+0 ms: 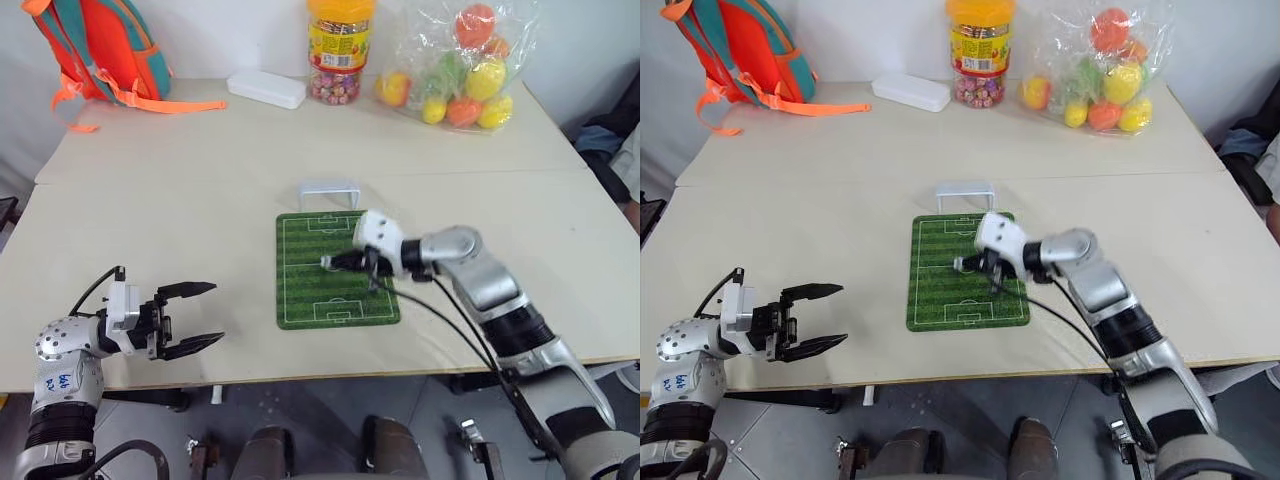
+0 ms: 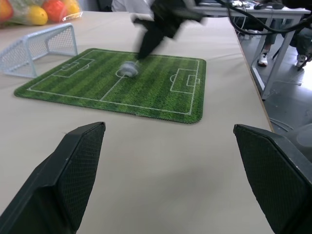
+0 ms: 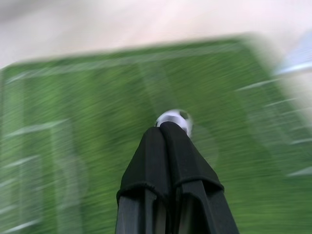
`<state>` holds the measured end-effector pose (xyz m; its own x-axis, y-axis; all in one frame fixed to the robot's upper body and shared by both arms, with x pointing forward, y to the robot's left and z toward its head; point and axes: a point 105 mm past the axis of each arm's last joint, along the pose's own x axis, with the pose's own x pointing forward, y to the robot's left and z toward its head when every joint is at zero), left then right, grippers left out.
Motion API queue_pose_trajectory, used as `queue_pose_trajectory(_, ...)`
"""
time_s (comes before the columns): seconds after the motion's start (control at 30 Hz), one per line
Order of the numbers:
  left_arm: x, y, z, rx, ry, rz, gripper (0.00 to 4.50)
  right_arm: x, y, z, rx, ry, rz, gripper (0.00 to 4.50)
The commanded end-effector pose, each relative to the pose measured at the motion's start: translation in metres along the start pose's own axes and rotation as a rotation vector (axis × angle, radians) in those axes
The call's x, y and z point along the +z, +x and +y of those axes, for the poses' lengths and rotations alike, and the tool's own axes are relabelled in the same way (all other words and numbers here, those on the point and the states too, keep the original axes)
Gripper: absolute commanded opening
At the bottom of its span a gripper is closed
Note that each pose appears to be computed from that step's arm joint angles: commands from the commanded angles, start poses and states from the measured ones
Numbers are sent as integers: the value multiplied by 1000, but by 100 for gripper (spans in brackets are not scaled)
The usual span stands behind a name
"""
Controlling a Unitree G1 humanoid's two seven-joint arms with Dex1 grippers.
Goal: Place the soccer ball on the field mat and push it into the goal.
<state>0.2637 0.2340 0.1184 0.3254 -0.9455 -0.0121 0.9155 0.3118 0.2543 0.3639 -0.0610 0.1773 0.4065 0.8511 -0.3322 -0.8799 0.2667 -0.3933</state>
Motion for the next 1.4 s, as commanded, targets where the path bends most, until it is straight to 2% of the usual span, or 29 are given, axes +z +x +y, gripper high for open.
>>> queue_pose_trajectory(0.03, 5, 1, 5, -4, 33, -5, 450, 19, -14, -15, -67, -13, -74, 3)
queue_pose_trajectory(0.27, 3, 3, 12, 17, 2, 8, 450, 7, -36, 0, -12, -7, -57, 3)
queue_pose_trajectory(0.47, 0, -2, 36, 145, -28, 53, 450, 0, -67, 11, 77, -4, -66, 3)
queue_pose_trajectory(0.53, 2, -5, 49, 216, -32, 62, 450, -12, -86, 7, 97, 33, -51, 3)
queue_pose_trajectory(0.63, 11, -11, 62, 292, 29, 43, 450, -37, -118, 3, 124, 96, -26, 56)
queue_pose_trajectory(0.83, 14, -28, 72, 392, 12, 34, 450, -72, -155, -25, -46, 182, -82, 251)
queue_pose_trajectory(0.93, 17, -42, 71, 427, 24, 48, 450, -91, -175, -24, -70, 196, -34, 348)
queue_pose_trajectory(1.03, 20, -53, 70, 447, 33, 64, 450, -96, -190, -35, -146, 187, -19, 442)
queue_pose_trajectory(1.23, 17, -62, 67, 457, 14, 85, 450, -104, -202, -41, -186, 178, 6, 449)
queue_pose_trajectory(1.4, 27, -59, 70, 469, 56, 34, 450, -105, -201, -38, -189, 165, 2, 449)
